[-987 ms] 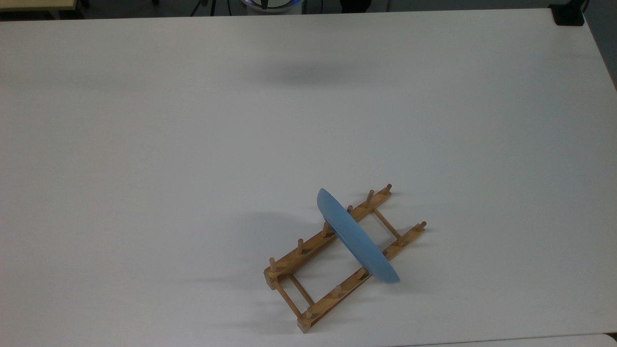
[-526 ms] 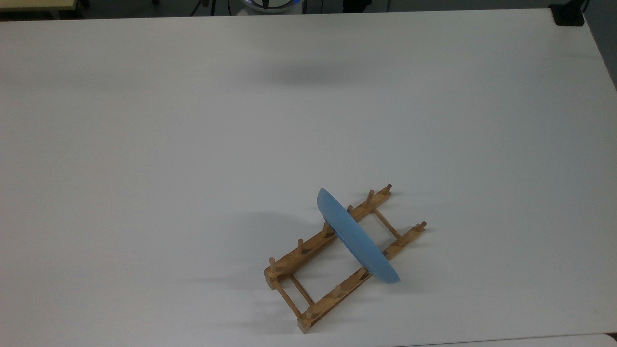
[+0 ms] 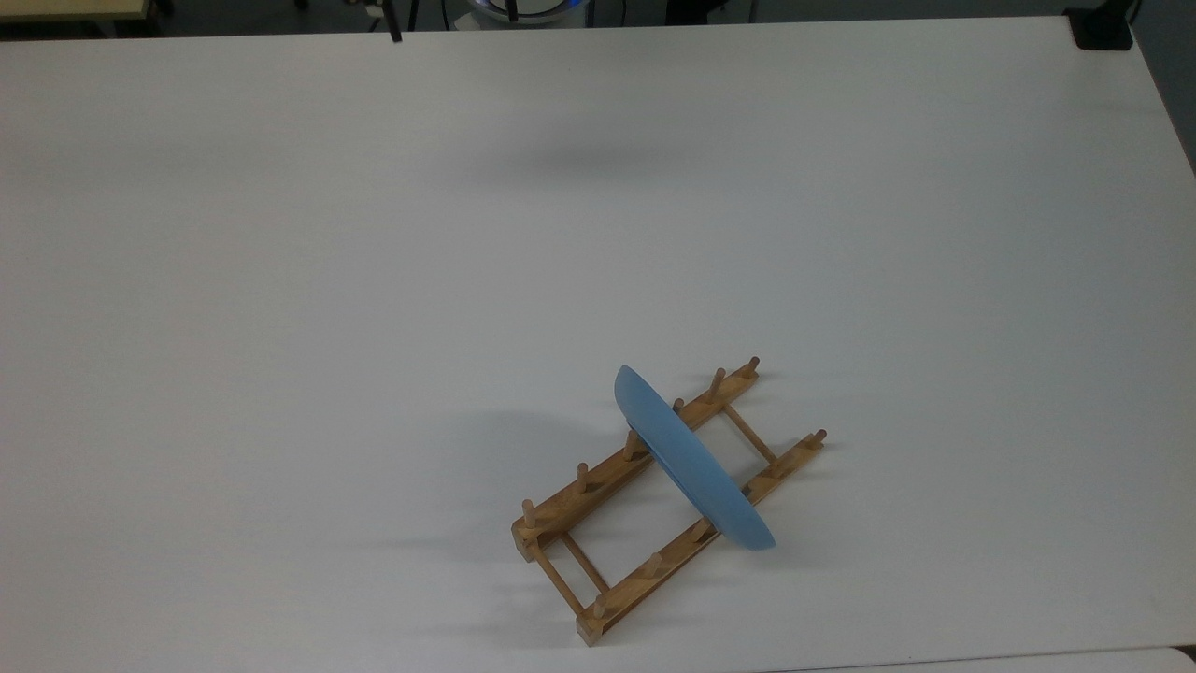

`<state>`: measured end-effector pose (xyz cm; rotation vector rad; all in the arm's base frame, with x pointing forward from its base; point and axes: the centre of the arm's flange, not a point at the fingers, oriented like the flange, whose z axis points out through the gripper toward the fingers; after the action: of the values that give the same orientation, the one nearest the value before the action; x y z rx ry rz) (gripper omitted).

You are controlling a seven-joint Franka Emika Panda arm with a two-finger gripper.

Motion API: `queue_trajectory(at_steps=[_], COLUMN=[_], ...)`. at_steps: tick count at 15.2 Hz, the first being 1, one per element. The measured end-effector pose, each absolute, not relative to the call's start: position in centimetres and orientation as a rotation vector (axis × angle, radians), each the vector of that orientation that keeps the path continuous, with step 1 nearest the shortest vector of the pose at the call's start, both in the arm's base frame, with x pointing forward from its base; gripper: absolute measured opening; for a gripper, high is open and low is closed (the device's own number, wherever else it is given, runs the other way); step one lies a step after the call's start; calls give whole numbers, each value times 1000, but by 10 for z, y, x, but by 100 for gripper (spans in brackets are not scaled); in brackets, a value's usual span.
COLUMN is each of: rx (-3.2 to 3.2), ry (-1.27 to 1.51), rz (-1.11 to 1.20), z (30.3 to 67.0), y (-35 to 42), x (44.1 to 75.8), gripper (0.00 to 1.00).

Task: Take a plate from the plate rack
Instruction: 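Move the open gripper down toward the rim of the blue plate, then lower the gripper onto the plate rim and close on it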

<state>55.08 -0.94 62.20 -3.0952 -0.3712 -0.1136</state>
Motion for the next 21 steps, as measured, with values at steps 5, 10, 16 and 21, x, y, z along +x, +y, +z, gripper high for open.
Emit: queue_trajectory(at_steps=[5,10,16,21], rx=[-3105,-3072,-3108,-3105], ry=[-347,-220,-177,-214], rz=[-394,-748,-1011,-1031], z=[619,595,514,493], y=[9,69,138,155], x=[608,658,699,707], gripper=[100,100,100,98])
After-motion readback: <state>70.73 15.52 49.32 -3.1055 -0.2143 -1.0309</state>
